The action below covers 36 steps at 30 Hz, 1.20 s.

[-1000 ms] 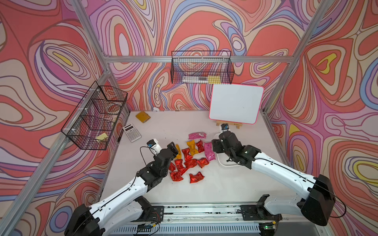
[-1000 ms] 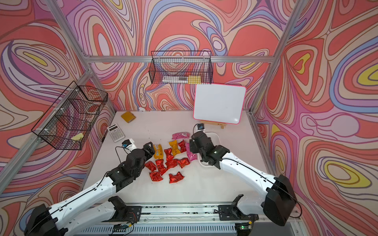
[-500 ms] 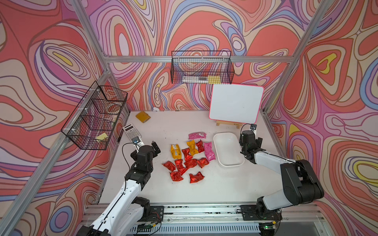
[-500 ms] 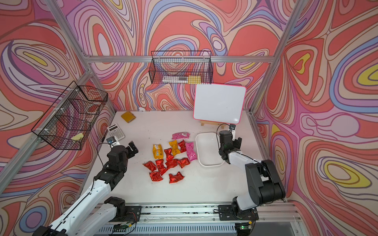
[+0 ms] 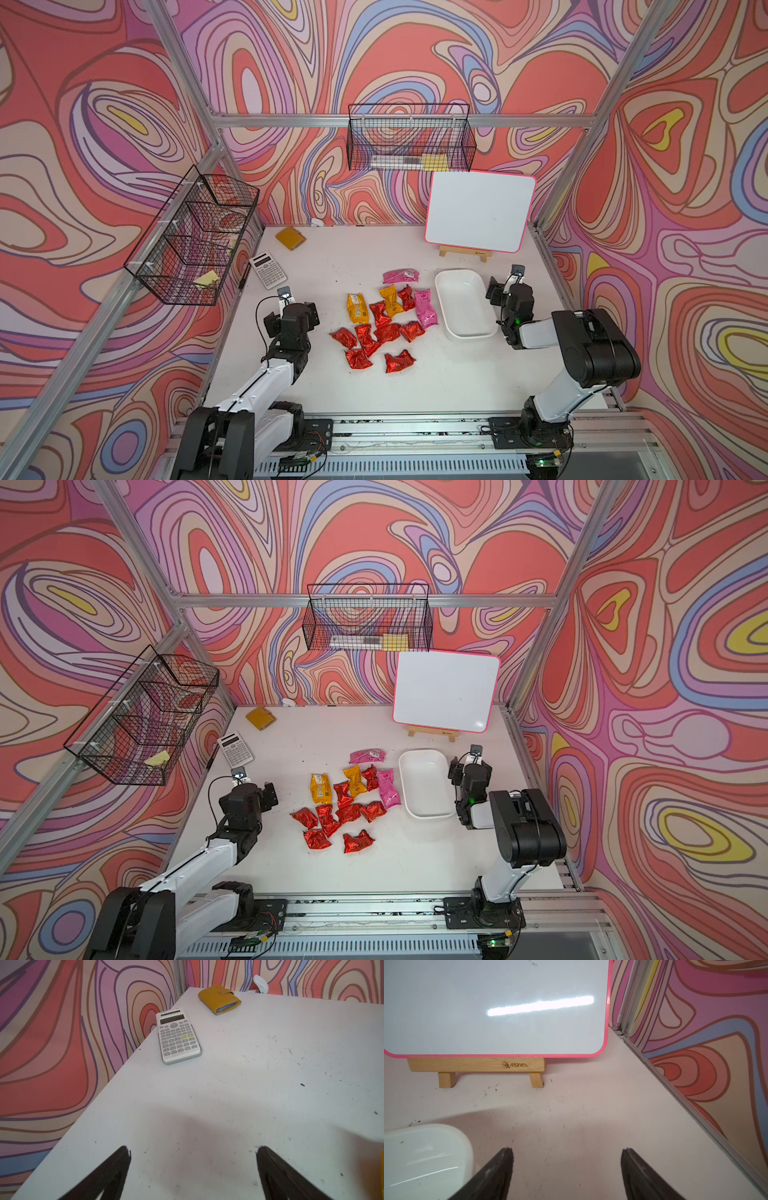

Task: Take the tea bags out of the storage box
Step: Reset both arms

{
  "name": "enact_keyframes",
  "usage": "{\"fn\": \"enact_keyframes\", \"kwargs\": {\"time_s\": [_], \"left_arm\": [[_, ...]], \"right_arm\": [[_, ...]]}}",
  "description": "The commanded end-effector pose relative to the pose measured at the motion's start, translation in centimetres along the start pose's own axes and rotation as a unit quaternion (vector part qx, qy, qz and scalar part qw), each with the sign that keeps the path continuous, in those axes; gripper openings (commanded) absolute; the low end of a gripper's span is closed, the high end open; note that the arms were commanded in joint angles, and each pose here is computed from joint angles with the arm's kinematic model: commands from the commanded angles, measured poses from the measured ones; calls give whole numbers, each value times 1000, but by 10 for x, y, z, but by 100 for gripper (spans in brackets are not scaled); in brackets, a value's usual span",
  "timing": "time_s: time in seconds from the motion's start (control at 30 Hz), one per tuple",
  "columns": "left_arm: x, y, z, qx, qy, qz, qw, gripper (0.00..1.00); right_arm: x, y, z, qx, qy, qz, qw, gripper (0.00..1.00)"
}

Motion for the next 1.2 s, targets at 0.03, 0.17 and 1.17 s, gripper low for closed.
{"fn": "enact_keyframes", "kwargs": {"time_s": [0.03, 0.17, 1.17], "left_arm": [[21, 8, -8, -16, 25, -62, 998, 100], [28, 19, -19, -35, 53, -86, 994, 100], [16, 56, -52, -142, 51, -58, 987, 99]], "right_arm": [[5, 2, 4, 27, 12, -11, 1000, 85], [5, 2, 4, 28, 12, -13, 999, 86], [6, 2, 4, 29, 13, -14, 999, 93]]}}
Point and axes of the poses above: each gripper's point midway between its finger pads, its own y axis out along the fingers, its own z axis along the line the jaws close on, x = y × z, the point moved 5 cm from there along -y, back along the fingers, and after that the axes turned 6 degrees about y, right-handed, at the moved point
